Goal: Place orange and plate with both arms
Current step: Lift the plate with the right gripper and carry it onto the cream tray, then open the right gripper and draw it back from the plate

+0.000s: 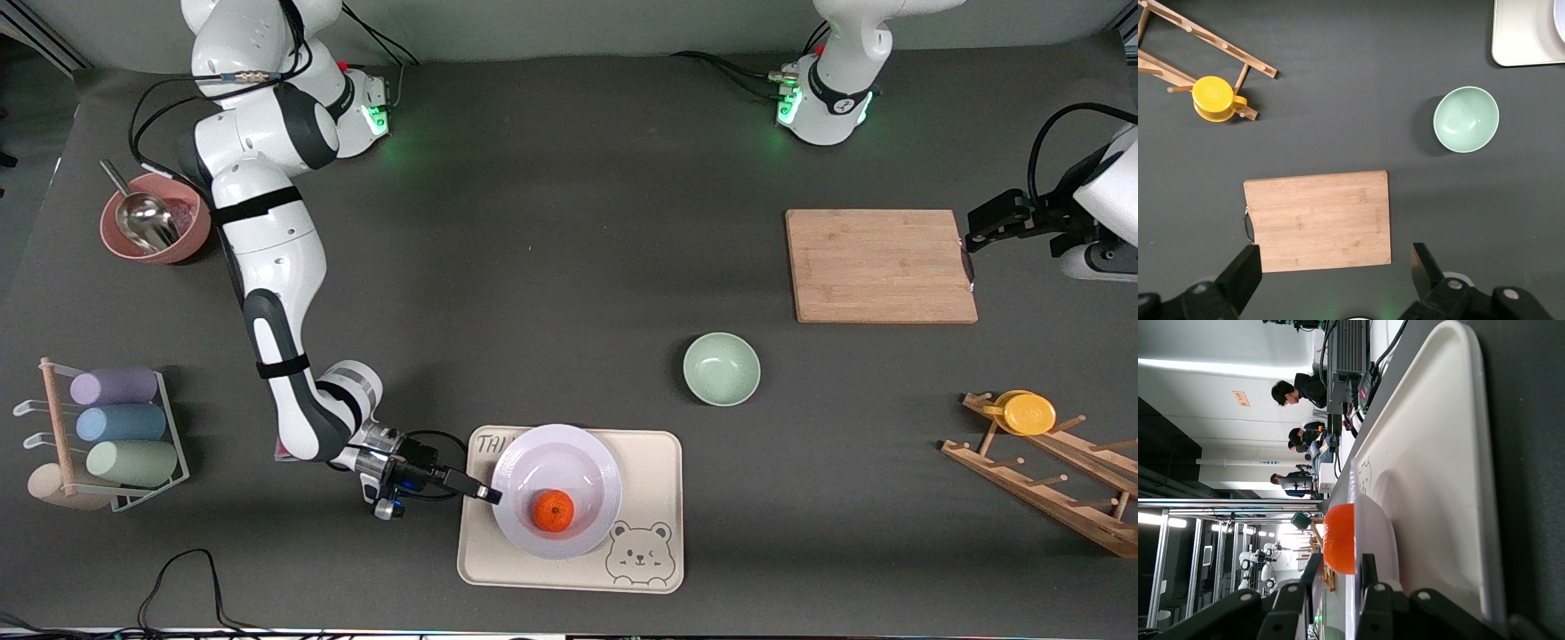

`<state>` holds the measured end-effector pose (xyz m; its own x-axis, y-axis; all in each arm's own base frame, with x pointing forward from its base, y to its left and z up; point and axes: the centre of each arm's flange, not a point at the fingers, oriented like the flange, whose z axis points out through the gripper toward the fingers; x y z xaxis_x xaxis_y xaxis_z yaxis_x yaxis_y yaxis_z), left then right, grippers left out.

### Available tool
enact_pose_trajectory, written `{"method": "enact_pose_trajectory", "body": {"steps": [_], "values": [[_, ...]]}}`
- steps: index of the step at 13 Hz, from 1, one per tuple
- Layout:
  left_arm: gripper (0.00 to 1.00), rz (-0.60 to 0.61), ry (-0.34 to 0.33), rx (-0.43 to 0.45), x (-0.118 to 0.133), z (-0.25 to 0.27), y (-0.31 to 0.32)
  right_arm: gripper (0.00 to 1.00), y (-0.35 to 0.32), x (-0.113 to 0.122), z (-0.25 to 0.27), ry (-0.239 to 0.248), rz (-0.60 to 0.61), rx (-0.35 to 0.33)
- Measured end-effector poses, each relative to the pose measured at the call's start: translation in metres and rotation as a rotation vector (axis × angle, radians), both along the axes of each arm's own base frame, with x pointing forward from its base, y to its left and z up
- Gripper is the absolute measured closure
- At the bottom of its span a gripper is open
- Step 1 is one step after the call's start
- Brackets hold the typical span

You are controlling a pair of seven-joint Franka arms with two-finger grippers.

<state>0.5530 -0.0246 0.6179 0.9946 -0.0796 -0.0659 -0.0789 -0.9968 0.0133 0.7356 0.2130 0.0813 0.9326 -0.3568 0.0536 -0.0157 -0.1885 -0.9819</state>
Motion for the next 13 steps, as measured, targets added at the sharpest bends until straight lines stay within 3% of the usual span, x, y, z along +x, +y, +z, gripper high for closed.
{"method": "enact_pose_trajectory", "body": {"steps": [1,7,13], "values": [[0.0,0.0,0.0,0.0,0.0,0.0,0.0,0.64,0.0,0.001,0.001,-0.001,-0.001,0.002],[0.0,0.001,-0.001,0.0,0.0,0.0,0.0,0.02,-0.015,0.013,0.02,-0.051,-0.016,-0.005],[0.0,0.001,-0.004,0.0,-0.001,0.002,0.0,0.0,-0.041,0.022,0.059,-0.109,0.022,-0.085]]}}
